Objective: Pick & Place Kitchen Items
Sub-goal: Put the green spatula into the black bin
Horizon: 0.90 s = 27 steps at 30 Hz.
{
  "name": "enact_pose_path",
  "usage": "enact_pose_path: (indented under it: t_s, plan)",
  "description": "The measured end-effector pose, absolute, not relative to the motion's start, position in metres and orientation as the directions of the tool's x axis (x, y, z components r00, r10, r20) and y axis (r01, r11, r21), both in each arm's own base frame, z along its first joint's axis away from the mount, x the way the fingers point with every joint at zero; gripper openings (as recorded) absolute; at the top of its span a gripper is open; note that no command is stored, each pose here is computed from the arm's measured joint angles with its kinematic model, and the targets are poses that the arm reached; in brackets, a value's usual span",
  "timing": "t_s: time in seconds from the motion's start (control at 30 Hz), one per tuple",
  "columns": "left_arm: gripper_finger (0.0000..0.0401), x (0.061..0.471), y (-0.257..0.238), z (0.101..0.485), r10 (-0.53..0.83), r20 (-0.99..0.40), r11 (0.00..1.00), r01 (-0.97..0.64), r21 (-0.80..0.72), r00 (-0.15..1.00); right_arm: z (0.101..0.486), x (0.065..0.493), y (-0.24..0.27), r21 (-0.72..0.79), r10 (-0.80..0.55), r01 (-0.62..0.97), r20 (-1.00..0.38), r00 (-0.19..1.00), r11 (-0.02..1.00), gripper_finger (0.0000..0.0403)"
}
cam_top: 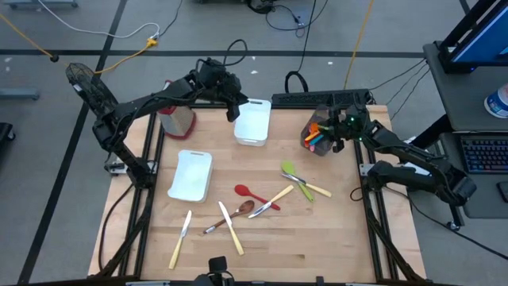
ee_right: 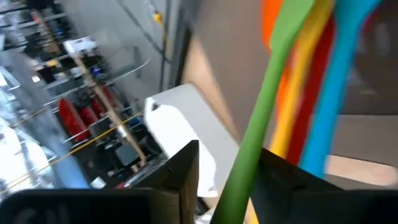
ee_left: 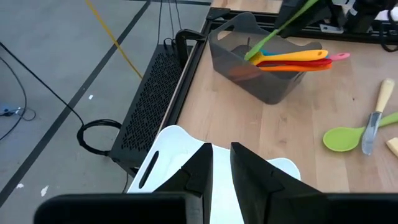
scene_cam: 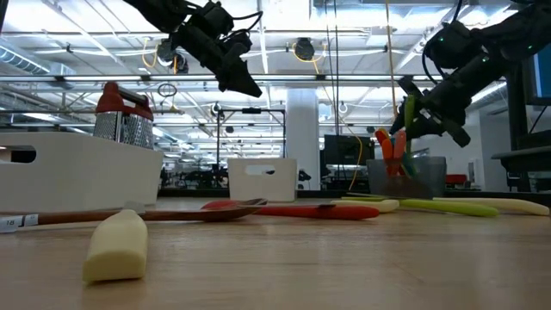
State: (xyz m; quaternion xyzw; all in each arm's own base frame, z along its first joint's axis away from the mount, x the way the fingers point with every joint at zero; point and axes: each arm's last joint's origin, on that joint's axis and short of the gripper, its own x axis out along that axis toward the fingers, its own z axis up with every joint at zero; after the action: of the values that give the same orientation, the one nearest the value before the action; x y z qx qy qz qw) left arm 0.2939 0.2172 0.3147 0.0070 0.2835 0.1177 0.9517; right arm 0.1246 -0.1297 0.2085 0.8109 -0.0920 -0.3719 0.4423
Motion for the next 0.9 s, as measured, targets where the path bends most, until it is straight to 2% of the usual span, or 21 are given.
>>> enact_pose_path:
  t_s: [0.2, 0.43, 0.6, 0.9]
  plan:
    - [0.0062, 0.294, 0.217, 0.315, 0.214, -0.535, 0.975, -0.208, 0.072, 0.817, 0.213, 0.130, -0.134, 0.836, -0.502, 0.158, -0.455, 0.736, -0.526, 0.0150]
    - [0.0062, 0.294, 0.217, 0.315, 0.213, -0.535, 0.975, -0.209, 0.069, 0.818, 0.214, 0.141, -0.132, 0.850, -0.475, 0.162, -0.426, 0.770, -0.501, 0.0181]
    - [0.0063, 0.294, 0.217, 0.315, 0.213, -0.535, 0.975, -0.210, 0.067, 0.818, 0.213, 0.146, -0.129, 0.854, -0.455, 0.170, -0.418, 0.786, -0.491, 0.0193]
    - [0.0063, 0.294, 0.216, 0.314, 0.209, -0.542, 0.976, -0.212, 0.059, 0.814, 0.229, 0.157, -0.125, 0.913, -0.450, 0.066, -0.260, 0.854, -0.402, 0.0199]
